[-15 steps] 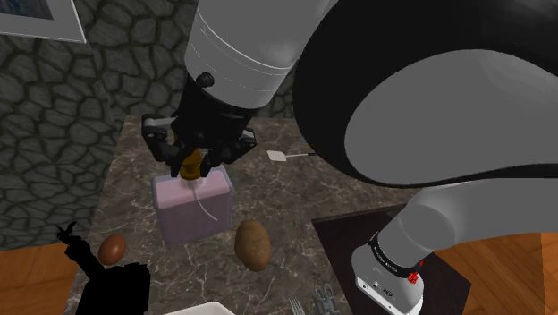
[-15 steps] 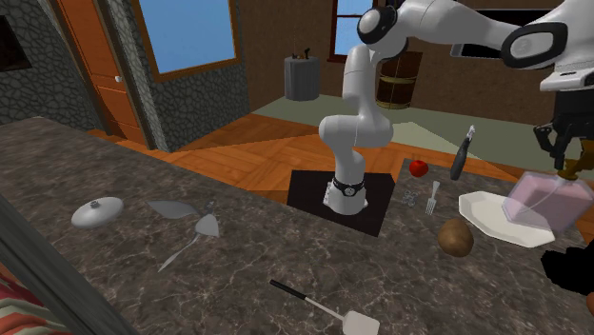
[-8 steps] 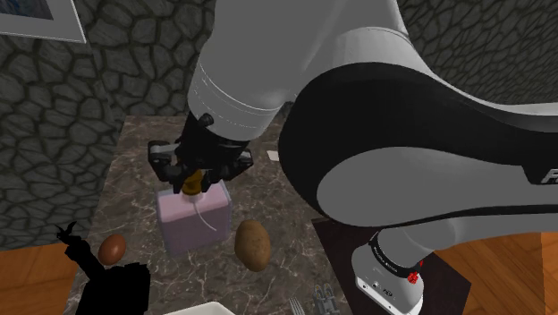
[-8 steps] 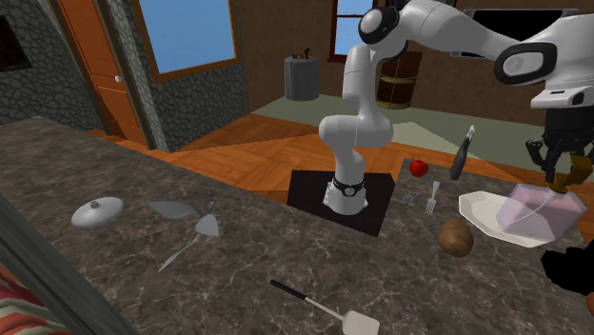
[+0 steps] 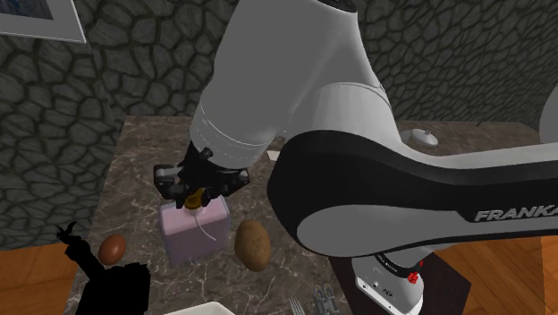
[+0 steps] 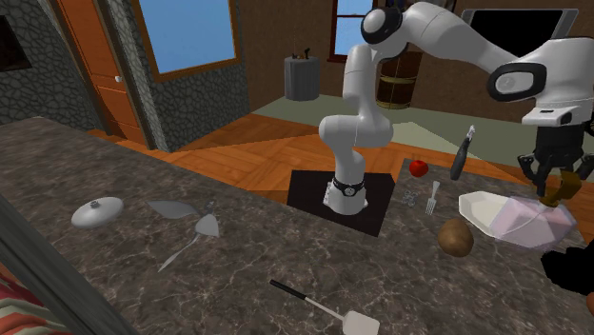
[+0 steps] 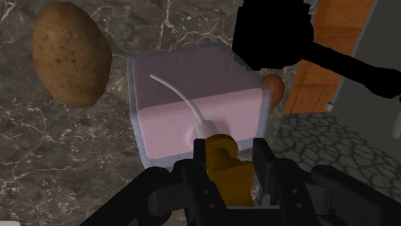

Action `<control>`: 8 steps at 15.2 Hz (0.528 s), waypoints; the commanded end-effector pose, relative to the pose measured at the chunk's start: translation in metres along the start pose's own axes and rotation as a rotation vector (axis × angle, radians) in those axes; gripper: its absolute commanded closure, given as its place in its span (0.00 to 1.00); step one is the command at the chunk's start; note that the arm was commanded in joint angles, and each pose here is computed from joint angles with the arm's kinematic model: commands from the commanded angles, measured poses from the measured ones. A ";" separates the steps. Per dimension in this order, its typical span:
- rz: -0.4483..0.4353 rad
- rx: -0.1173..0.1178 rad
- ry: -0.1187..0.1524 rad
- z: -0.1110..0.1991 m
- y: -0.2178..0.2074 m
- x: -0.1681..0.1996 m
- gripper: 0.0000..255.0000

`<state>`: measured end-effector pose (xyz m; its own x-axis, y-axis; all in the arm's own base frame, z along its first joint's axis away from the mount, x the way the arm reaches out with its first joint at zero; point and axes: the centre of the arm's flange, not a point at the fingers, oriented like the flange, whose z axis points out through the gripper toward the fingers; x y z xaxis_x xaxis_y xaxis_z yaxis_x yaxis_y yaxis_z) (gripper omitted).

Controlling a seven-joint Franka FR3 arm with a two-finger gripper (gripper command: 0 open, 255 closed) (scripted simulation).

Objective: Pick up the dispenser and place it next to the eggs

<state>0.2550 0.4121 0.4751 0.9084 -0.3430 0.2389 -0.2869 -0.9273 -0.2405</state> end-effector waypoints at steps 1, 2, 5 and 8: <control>0.000 0.001 0.001 0.012 0.003 -0.004 1.00; 0.000 0.001 0.001 0.017 0.004 -0.005 1.00; 0.000 0.001 0.001 0.032 0.008 -0.009 1.00; 0.000 0.001 0.001 0.047 0.012 -0.013 1.00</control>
<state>0.2549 0.4117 0.4300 0.9084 -0.3432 0.2390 -0.2871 -0.9273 -0.2403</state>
